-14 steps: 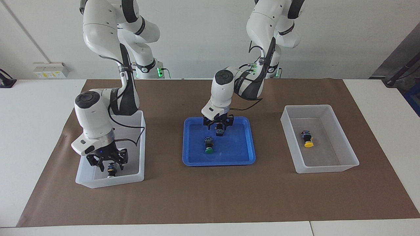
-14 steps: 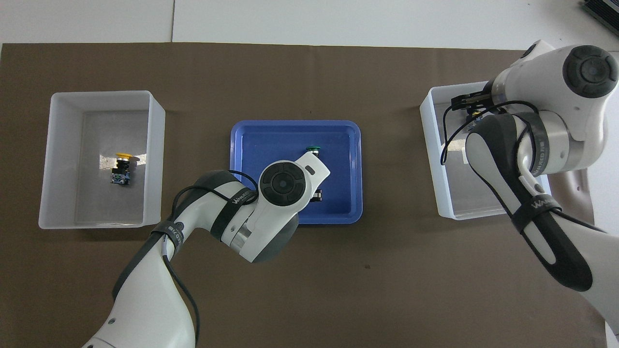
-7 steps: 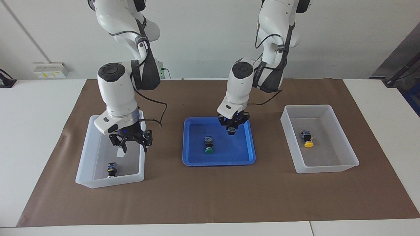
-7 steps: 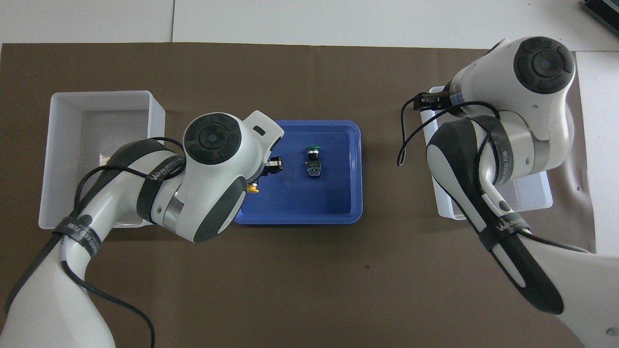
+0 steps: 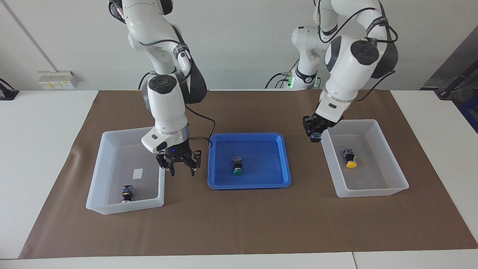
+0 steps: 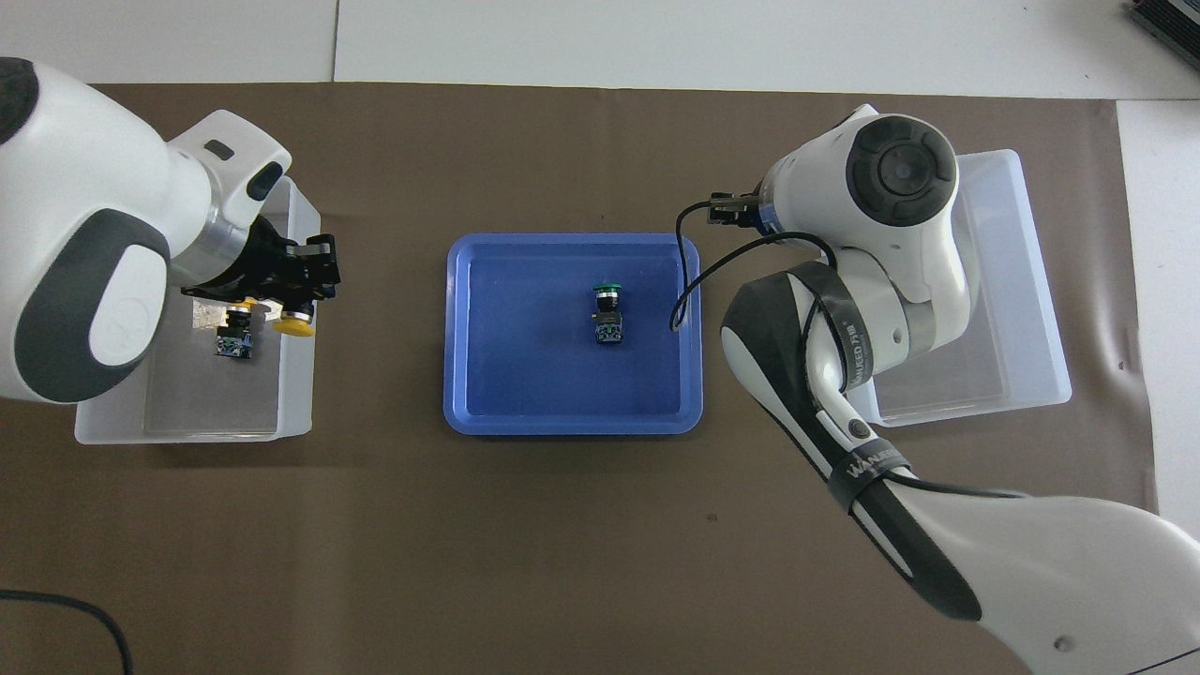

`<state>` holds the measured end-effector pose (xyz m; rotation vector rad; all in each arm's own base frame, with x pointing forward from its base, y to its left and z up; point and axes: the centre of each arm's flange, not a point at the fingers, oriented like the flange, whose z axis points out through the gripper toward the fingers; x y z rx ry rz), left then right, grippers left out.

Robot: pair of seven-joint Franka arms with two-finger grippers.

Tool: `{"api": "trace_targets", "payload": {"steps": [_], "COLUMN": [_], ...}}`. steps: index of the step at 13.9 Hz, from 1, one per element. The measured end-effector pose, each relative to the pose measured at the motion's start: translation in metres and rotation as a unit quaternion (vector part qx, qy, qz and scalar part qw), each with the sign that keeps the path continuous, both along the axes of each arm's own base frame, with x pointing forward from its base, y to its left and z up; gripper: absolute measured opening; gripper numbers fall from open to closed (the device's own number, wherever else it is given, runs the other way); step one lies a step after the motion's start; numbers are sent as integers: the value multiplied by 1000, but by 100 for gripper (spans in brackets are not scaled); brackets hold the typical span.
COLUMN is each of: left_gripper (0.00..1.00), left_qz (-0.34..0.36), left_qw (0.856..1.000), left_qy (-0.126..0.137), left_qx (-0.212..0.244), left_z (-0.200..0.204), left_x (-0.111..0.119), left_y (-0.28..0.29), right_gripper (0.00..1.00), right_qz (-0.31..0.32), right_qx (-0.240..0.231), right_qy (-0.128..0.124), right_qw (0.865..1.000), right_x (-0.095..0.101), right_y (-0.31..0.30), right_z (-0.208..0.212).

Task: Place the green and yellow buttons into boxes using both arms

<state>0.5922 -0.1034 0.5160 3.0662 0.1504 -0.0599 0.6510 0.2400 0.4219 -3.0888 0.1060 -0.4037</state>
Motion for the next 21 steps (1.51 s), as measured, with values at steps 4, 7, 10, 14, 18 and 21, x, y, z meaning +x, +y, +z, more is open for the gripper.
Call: {"api": "trace_targets", "payload": {"steps": [4,7,10,14,18,21], "left_gripper": [43,43,43,43,43,43], "left_qz": [-38,-50,-48,-73,-93,-98], "left_qw": [999,998,998,995,993,993], "left_qy": [-3,-30,-50,-70,-70,-69], "left_qx": [-7,-2,4,12,15,15], "left_z": [-14,-62,-101,-146,-167,-171], "left_x": [5,-8,-22,-39,-44,-44], "left_y": [112,157,157,157,169,166], "right_gripper": [72,72,72,71,71,71], "right_qz": [13,36,36,29,24,30], "right_qx": [9,13,15,5,3,-6], "right_qy": [-2,-5,-16,-18,-15,1], "right_qw": [1000,999,999,999,1000,1000], "right_x": [-13,-24,-29,-30,-42,-54], "right_y": [47,83,107,113,129,131], "right_z": [-21,-45,-78,-98,-104,-122]}}
